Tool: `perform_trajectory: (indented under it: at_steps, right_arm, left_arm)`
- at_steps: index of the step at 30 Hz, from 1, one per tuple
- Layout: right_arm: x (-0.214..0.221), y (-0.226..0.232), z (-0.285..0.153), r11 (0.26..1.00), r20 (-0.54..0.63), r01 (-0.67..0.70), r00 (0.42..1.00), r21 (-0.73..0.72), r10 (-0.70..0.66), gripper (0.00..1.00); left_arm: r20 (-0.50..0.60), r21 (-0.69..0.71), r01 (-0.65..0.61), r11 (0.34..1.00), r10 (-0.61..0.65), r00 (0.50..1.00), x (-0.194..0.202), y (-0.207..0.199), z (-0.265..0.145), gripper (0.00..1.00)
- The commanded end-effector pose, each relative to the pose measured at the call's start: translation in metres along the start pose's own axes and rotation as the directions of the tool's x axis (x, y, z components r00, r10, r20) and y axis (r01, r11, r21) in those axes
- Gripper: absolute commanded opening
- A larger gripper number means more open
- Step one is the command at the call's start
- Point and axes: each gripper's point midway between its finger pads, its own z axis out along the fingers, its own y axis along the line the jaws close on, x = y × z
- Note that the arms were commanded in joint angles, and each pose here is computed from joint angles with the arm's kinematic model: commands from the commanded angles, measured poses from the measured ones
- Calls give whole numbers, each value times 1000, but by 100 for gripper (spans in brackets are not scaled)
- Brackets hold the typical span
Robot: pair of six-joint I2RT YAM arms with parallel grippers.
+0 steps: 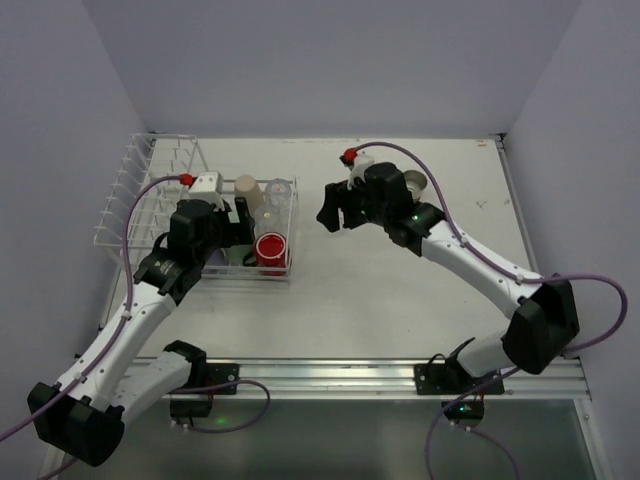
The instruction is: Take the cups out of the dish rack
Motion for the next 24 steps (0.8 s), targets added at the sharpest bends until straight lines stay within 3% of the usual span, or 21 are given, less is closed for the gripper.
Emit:
perform_trajectory:
  at_steps: [1, 8, 18, 23, 24]
  right_arm:
    - [6, 41, -12, 977, 94, -71, 991, -203, 92, 70]
    - [0, 52, -31, 968, 144, -62, 985, -243, 100, 68]
    - [-4, 56, -42, 963, 163, -57, 981, -264, 102, 66]
    - [-4, 57, -42, 962, 165, -57, 981, -267, 103, 65]
    - [-4, 57, -42, 962, 165, -58, 981, -267, 105, 65]
  left_arm:
    - [33, -65, 68, 996, -66, 997, -15, 5, 4, 100]
    - [43, -167, 63, 984, -57, 997, -11, 21, 22, 97]
    - [39, -174, 70, 982, -64, 997, -9, 17, 48, 86]
    - [13, -187, 58, 981, -56, 998, 0, 18, 58, 74]
    - [12, -184, 58, 981, -57, 998, 1, 18, 59, 68]
